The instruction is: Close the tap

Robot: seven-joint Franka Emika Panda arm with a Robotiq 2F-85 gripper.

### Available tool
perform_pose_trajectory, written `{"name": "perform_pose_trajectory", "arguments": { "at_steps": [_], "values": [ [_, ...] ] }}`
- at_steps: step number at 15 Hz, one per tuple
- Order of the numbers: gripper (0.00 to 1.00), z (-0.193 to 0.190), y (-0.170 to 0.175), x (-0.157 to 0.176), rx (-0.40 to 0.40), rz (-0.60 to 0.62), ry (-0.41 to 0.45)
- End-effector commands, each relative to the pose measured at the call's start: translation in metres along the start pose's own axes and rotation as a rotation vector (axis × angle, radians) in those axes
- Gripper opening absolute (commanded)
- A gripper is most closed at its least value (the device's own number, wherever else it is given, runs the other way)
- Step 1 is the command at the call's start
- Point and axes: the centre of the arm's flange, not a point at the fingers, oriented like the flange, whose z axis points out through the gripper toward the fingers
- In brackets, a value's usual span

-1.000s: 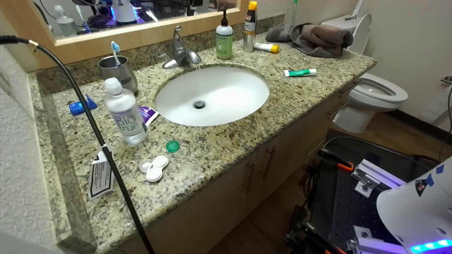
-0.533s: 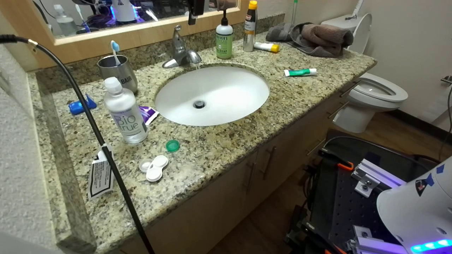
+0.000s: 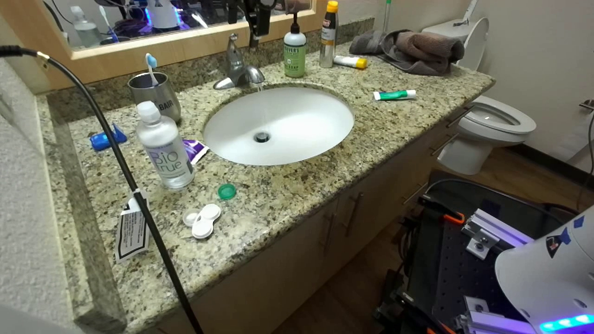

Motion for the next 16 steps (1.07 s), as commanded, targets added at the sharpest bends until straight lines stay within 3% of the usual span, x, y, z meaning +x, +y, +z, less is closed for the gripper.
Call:
{"name": "perform_pose_trajectory", "arguments": {
  "at_steps": [1, 7, 11, 13, 16],
  "values": [
    [1.00, 0.001, 0.008, 0.003, -0.027, -0.041, -0.050],
    [1.00, 0.010, 0.016, 0.021, -0.016, -0.029, 0.005],
    [1.00, 0.018, 0.021, 0.036, -0.079, -0.009, 0.015],
    [1.00, 0.015, 0.024, 0.033, -0.045, -0.008, 0.004],
    [1.00, 0.017, 0.017, 0.033, -0.055, -0.004, 0.011]
  ]
}}
